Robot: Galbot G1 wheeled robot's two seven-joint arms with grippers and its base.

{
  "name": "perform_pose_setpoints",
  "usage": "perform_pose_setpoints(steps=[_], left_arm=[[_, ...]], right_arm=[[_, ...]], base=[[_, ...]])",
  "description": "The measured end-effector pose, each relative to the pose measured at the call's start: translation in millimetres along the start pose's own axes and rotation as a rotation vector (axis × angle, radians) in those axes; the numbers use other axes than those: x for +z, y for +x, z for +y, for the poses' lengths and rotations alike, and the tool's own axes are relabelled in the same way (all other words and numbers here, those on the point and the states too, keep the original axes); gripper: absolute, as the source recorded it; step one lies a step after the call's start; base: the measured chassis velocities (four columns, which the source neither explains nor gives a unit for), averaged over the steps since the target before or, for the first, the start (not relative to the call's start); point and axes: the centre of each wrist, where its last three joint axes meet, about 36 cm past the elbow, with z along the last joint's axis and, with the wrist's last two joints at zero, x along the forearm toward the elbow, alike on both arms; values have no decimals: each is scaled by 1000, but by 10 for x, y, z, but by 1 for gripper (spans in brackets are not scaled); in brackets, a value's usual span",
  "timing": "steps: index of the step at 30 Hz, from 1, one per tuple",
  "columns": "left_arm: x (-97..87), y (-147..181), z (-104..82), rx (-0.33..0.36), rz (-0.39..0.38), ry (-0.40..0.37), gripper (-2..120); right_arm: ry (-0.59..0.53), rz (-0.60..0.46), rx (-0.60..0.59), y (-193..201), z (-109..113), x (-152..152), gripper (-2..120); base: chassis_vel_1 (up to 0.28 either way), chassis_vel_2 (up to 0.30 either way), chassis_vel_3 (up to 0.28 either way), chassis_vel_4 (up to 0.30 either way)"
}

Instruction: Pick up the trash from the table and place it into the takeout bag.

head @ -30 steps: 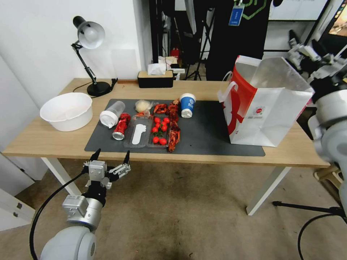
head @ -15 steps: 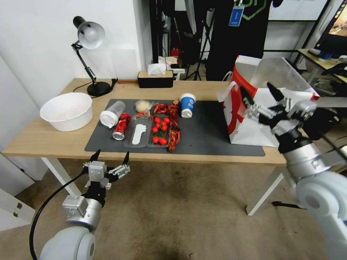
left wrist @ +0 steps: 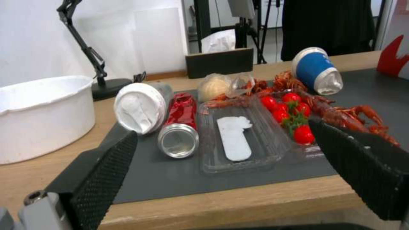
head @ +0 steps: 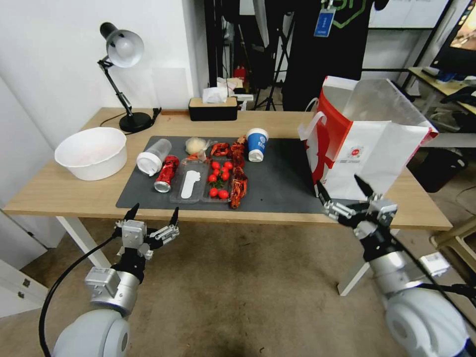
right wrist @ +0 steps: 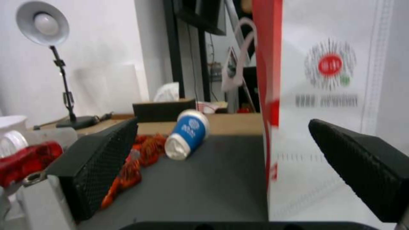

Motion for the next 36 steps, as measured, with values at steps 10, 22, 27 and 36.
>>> perform_pose_setpoints(steps=[10,22,27,36], left_arm=[[5,-9,27,7,-1,-6,100],[33,-5,52,-2,4,-7,100],[34,-1,62,-5,0,-8,100],[16,2,56,-5,-5,-8,100]], right_arm=[[-56,88,45,322,267,559,100],[-59,120,33,362,379,799,100],[-62,118,48,269,423,745,100],[-111,109,61,-223,533,530,100]], base=[[0,0,0,0],[0,0,0,0],[0,0,0,0],[0,0,0,0]])
